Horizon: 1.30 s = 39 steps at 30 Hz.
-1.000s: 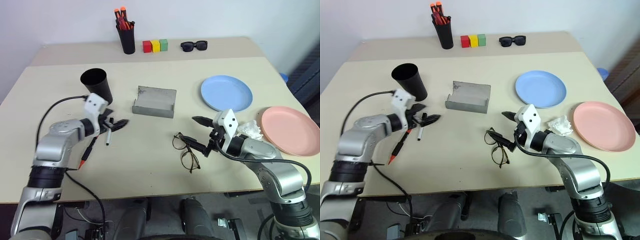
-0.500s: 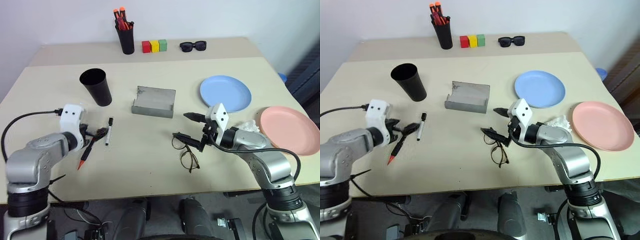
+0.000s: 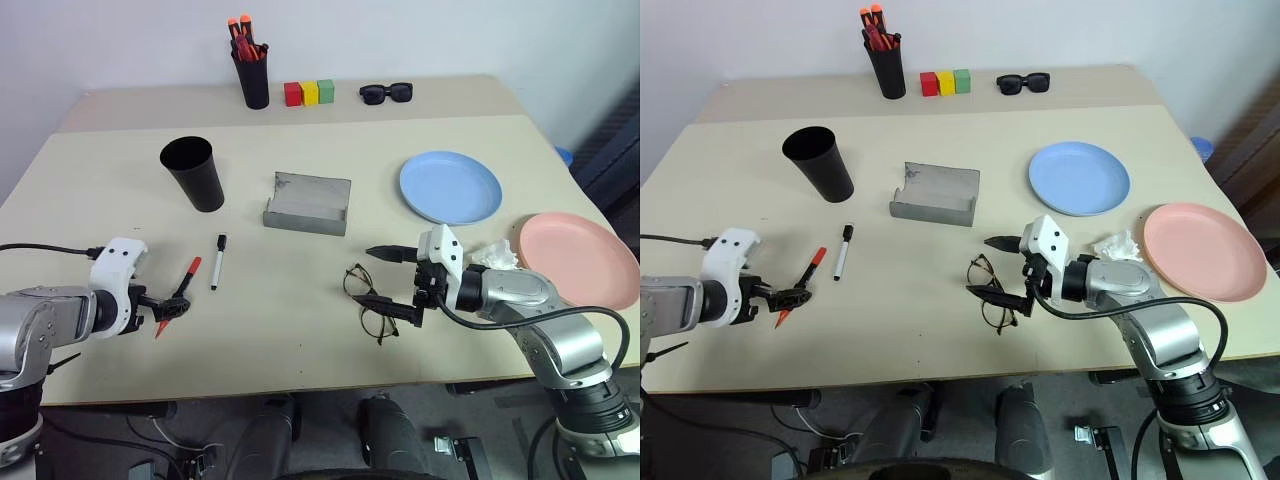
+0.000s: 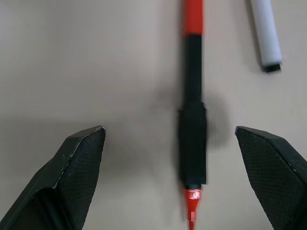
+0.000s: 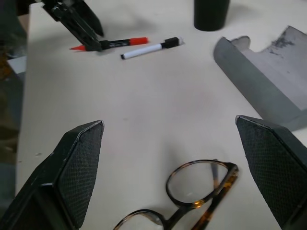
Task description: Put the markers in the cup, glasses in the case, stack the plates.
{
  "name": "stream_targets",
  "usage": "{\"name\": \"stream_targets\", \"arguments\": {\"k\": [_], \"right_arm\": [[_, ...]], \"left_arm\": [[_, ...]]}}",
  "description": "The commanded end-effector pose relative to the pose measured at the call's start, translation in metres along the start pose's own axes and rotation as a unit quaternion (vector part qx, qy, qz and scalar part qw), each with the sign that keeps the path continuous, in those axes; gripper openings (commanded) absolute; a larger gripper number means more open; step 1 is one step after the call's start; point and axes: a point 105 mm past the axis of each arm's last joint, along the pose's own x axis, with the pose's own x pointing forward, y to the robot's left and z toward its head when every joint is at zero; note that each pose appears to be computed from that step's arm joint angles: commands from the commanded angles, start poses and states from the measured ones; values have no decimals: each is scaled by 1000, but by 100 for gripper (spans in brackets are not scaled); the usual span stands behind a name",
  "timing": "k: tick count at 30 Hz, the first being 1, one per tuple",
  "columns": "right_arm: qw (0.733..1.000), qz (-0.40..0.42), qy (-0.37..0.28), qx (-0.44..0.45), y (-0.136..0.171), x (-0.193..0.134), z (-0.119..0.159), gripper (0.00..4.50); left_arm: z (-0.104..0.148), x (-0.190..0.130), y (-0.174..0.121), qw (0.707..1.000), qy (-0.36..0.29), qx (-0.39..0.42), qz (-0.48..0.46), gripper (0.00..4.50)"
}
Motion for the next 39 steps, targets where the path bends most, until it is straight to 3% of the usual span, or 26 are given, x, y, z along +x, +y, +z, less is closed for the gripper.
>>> {"name": "stream_targets", "arguments": {"k": [1,8,12,14,16,19,23,27,32,39], "right_arm": [[999,19,-1,-38,10,1,8,450],[998,20,-9,-55,11,10,15,450],[998,15,-14,-61,8,15,20,450],[998,8,-25,-64,4,16,25,450],[996,-14,-45,-70,-4,18,34,450],[986,-89,-105,-91,-29,23,58,450],[974,-127,-160,-101,-40,33,80,450],[967,-142,-190,-95,-43,47,91,450],[956,-173,-224,-75,-49,65,103,450],[950,-202,-235,-46,-53,84,105,450]], "left_arm": [[-6,2,4,1000,21,0,7,354],[-9,3,10,999,28,5,18,1],[8,0,23,999,-24,-1,47,1],[33,-9,34,993,-102,-17,63,1],[72,-29,45,967,-240,-13,89,1],[116,-63,43,916,-389,0,102,1],[151,-96,29,855,-514,-24,64,1],[175,-101,21,821,-565,-19,84,1],[199,-82,11,797,-585,33,145,1],[220,-48,9,762,-622,31,178,1]]}}
